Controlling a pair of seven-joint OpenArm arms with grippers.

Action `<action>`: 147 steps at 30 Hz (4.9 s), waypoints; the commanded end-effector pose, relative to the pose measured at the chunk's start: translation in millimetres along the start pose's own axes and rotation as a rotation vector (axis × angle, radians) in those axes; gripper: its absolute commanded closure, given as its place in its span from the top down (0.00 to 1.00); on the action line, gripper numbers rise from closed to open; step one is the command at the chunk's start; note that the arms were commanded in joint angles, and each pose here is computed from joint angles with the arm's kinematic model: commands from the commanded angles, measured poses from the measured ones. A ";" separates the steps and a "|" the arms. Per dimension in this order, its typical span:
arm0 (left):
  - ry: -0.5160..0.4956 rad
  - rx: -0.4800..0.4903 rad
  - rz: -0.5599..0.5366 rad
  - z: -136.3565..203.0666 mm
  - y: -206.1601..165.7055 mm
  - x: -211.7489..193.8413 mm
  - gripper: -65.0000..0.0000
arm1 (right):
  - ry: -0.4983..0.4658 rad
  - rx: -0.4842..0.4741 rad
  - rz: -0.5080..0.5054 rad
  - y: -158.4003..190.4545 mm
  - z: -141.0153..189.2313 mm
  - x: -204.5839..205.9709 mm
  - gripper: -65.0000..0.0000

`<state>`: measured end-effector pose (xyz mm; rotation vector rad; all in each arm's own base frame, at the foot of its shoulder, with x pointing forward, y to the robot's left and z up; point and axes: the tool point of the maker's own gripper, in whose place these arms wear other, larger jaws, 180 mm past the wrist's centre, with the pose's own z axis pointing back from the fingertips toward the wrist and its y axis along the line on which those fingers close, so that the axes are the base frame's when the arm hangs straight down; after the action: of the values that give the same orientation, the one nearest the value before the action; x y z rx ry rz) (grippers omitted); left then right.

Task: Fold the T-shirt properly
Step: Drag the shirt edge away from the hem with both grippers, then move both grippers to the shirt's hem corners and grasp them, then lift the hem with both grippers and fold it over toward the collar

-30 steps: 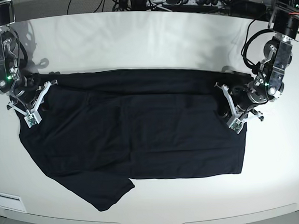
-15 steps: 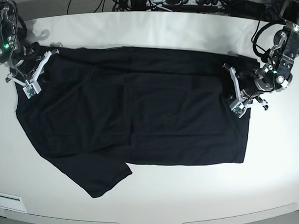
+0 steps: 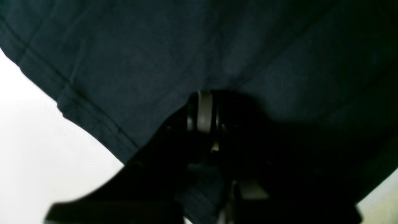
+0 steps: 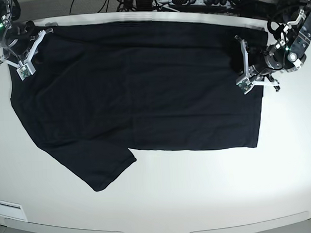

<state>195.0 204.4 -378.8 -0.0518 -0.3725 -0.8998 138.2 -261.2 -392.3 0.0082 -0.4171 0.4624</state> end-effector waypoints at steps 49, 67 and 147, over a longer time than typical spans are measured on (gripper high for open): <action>-0.684 0.477 0.867 112.4 302.9 21.7 0.00 | -0.241 -0.381 0.191 -21.6 73.8 90.4 0.13; -0.412 -0.225 1.077 -47.5 196.5 54.6 0.53 | -0.265 -0.383 0.195 -21.8 75.0 95.5 0.13; -0.449 -0.377 0.685 12.9 183.6 110.7 0.00 | -0.408 0.286 0.146 -40.3 6.8 210.3 0.00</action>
<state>382.6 233.8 -332.8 -0.6938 -0.4875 -0.2355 314.9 -203.7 -317.7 0.3648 -0.7003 0.6520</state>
